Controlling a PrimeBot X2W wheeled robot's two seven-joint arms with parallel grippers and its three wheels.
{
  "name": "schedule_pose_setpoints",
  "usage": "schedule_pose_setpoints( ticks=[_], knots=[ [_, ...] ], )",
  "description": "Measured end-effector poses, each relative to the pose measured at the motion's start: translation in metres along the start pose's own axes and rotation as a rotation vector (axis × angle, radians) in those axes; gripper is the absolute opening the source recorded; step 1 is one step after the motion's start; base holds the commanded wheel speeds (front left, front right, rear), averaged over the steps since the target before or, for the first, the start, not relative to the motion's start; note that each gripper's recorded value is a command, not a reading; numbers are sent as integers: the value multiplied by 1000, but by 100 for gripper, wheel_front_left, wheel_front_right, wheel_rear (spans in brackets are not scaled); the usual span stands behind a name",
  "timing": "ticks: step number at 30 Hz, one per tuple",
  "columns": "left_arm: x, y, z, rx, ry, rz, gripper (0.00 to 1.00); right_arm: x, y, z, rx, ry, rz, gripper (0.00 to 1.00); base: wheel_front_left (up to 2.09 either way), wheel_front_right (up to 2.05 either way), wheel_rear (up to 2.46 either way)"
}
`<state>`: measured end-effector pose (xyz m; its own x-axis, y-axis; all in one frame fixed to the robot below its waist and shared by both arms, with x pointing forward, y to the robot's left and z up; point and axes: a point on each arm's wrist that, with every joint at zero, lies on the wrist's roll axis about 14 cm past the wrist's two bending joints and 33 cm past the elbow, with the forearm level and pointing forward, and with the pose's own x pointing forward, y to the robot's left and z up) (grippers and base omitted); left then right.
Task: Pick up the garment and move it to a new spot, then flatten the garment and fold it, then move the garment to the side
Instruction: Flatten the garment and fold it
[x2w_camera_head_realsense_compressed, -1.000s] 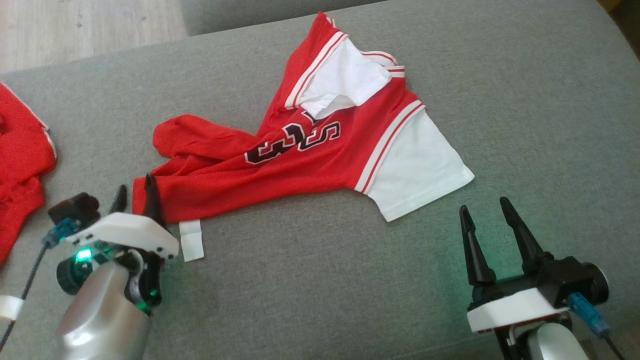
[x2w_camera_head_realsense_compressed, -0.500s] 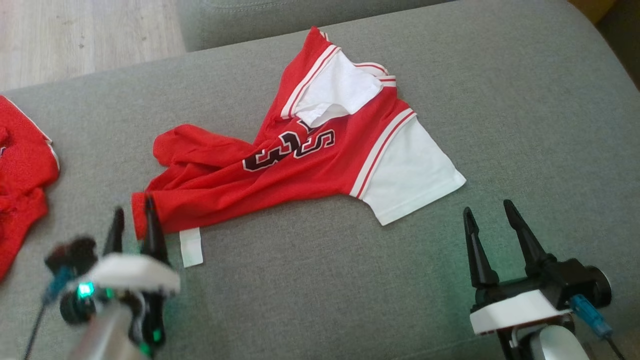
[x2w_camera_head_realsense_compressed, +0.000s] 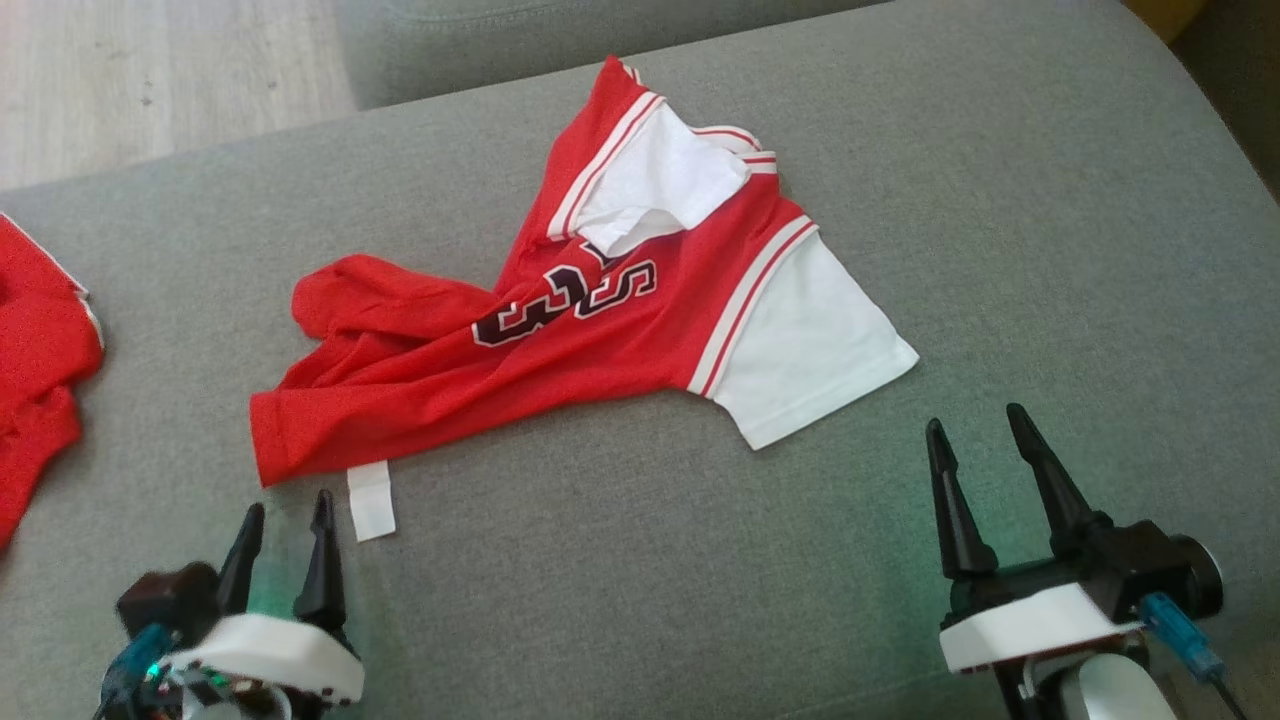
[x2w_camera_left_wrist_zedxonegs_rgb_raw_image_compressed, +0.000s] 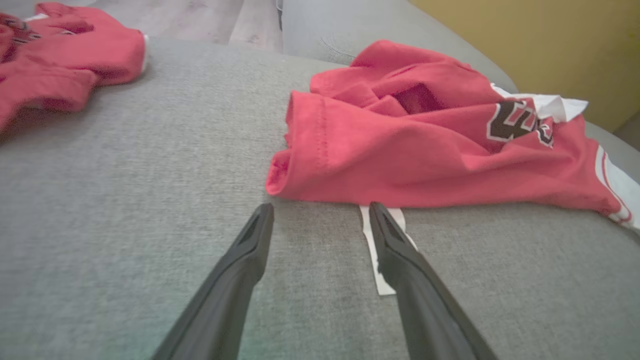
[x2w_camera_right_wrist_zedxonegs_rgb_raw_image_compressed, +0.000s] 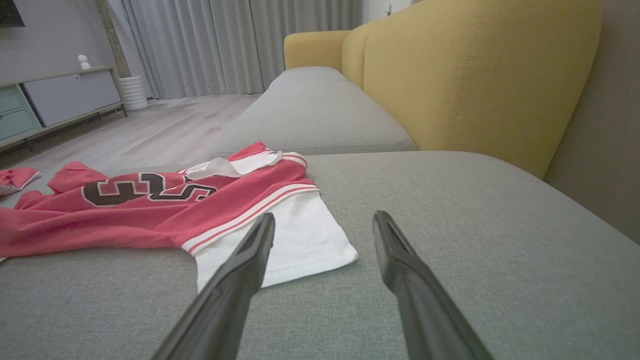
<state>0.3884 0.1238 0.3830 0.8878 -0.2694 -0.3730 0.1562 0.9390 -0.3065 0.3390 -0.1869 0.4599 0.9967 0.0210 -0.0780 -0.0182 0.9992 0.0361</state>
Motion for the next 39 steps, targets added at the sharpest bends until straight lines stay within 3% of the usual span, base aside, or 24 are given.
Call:
schedule_pose_setpoints(
  ticks=[10, 30, 31, 33, 34, 39],
  knots=[
    [33, -1, 4, 121, 34, -11, 100, -3, -6, -6, -1, 22, -21, 100, 0, 0, 0],
    [46, 21, -4, 139, 89, 47, 98, -1, -8, -8, -2, 28, -27, 100, 0, 0, 0],
    [47, 20, -5, 136, 96, 41, 60, -1, -8, -8, -2, 28, -28, 100, 0, 0, 0],
    [48, 18, -5, 125, 103, 30, 9, -2, -8, -8, -2, 28, -28, 100, 0, 0, 0],
    [48, 14, -6, 118, 111, 17, 0, -2, -8, -7, -2, 26, -29, 100, 0, 0, 0],
    [43, 0, -6, 94, 132, -31, 0, -2, -8, -4, 0, 13, -28, 100, 0, 0, 0]
  ],
)
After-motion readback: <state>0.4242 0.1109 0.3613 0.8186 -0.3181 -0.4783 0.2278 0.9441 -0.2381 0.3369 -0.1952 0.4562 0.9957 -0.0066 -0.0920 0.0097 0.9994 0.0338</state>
